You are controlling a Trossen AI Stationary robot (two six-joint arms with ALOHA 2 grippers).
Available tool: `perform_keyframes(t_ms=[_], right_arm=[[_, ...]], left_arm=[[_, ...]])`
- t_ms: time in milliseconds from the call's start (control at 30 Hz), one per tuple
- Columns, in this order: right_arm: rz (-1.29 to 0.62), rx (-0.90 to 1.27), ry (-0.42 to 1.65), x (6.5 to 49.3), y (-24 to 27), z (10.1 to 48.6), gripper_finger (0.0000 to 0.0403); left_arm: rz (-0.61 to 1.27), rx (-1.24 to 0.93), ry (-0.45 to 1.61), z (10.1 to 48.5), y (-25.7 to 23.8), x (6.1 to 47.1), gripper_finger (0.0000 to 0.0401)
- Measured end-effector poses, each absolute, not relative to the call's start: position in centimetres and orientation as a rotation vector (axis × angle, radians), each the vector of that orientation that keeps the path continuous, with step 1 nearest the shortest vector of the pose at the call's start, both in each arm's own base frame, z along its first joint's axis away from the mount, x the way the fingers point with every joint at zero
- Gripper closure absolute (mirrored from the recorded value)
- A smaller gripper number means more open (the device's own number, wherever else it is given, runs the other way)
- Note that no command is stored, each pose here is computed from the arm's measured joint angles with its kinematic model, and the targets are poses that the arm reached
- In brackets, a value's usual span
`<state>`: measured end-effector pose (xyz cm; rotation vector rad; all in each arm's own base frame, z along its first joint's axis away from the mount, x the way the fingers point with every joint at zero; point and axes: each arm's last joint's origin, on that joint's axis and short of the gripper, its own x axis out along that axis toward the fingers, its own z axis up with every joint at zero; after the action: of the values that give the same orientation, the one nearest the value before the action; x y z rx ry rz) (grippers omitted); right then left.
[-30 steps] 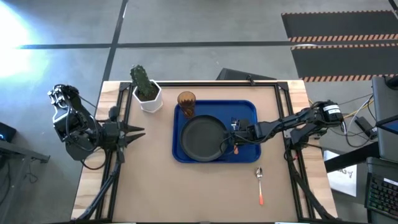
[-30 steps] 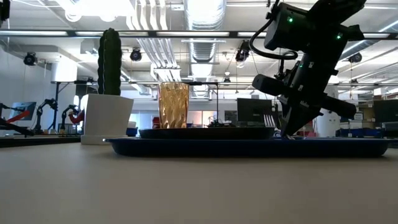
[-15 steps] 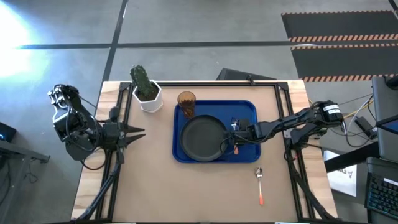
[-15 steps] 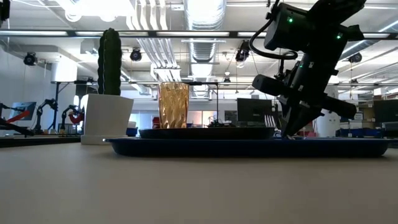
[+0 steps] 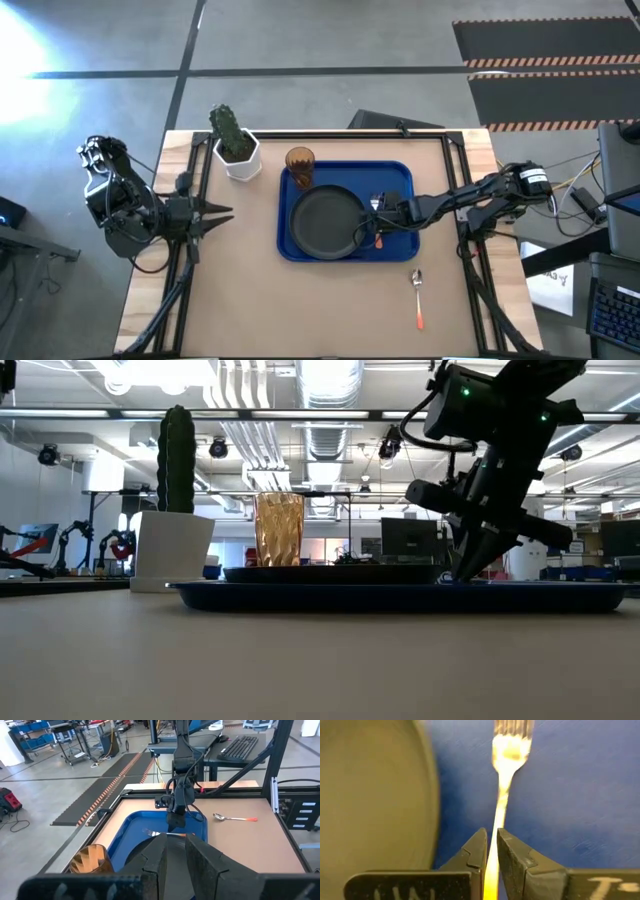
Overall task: Pick and place plate/cup/fork/spoon on tray
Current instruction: Put the orange spoon on the blue tray to the left of the orange fork
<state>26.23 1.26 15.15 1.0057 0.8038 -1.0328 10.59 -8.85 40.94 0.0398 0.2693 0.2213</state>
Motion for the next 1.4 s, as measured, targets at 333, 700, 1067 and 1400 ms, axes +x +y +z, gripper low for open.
perform_keyframes(t_ms=[333,700,1067,1400], right_arm=[[-0.719,0.914,1.039,28.4,2.2,19.4,0.0367],[-0.817,0.759,1.324,26.7,4.4,28.0,0.0278],[-0.836,0.913,1.398,24.5,11.1,28.6,0.0224],[-1.043,1.119,1.264,20.8,18.1,26.1,0.0222]], left_arm=[[0.216,0.034,0.268,41.0,-8.7,10.5,0.0349],[0.217,0.036,0.269,40.9,-8.7,10.5,0.0349],[0.217,0.033,0.266,41.0,-8.6,10.4,0.0349],[0.22,0.037,0.268,40.9,-8.7,10.5,0.0349]])
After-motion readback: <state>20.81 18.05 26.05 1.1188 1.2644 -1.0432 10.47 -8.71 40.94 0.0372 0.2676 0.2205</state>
